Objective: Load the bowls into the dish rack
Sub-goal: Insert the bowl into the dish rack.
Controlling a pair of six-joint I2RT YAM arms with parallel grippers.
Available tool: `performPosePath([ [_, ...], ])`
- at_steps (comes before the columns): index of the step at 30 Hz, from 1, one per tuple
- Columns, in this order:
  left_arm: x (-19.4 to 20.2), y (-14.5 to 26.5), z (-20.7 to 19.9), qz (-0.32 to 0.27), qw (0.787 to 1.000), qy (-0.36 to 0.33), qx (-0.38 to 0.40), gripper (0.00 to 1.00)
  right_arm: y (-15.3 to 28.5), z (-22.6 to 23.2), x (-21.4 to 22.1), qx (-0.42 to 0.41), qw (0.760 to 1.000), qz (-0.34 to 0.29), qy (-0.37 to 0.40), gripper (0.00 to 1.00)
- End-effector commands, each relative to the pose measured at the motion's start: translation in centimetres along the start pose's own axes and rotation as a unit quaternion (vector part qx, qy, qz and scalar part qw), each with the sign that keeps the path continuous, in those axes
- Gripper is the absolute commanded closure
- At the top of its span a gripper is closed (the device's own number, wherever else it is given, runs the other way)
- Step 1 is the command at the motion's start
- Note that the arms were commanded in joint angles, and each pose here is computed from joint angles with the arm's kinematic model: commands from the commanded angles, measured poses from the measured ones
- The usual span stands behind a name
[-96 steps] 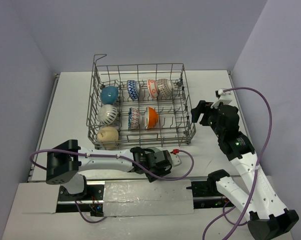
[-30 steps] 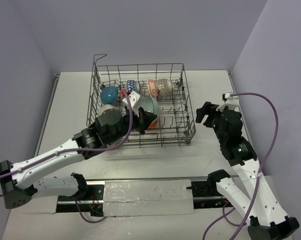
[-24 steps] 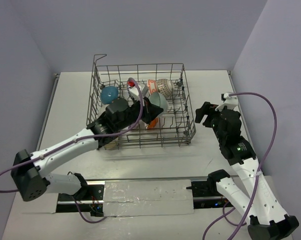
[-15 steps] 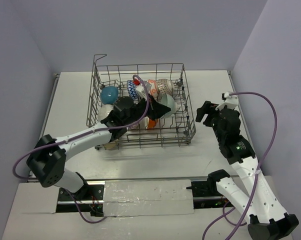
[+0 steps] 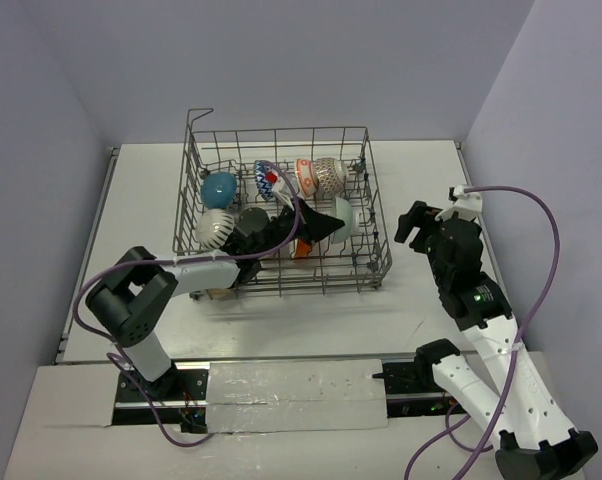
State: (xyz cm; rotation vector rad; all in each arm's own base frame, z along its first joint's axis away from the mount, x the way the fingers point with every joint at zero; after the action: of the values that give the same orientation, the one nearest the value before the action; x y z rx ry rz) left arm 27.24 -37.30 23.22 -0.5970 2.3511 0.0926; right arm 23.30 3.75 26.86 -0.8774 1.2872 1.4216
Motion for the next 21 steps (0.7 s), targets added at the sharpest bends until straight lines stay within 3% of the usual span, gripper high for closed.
performPosePath([
  [1, -3.2, -0.3, -3.5, -0.076, 0.993, 0.001, 0.095, 1.00, -0.2, 0.1, -0.6, 0.004, 1.000, -0.014, -0.007, 0.17],
  [12, -2.4, -0.4, -1.9, -0.094, 0.992, 0.011, 0.089, 1.00, -0.5, 0.5, -0.4, -0.005, 1.000, -0.008, -0.005, 0.17],
  [21, -2.4, -1.3, -3.0, -0.086, 0.994, -0.030, 0.055, 1.00, -0.5, 0.5, -0.4, -0.007, 1.000, -0.009, -0.005, 0.17],
])
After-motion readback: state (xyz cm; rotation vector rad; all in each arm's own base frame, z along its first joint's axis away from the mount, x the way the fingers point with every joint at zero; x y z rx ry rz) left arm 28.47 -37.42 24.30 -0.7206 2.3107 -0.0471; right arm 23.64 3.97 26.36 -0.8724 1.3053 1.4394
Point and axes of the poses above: each gripper's point midway between its finger pads, its own y axis back along the fingers, its own z axis along the line the jaws close on, x = y × z, the point moved 4 cm from there along y, back along the fingers, and after that the axes turned 4 degrees about y, right-handed, at the moved point
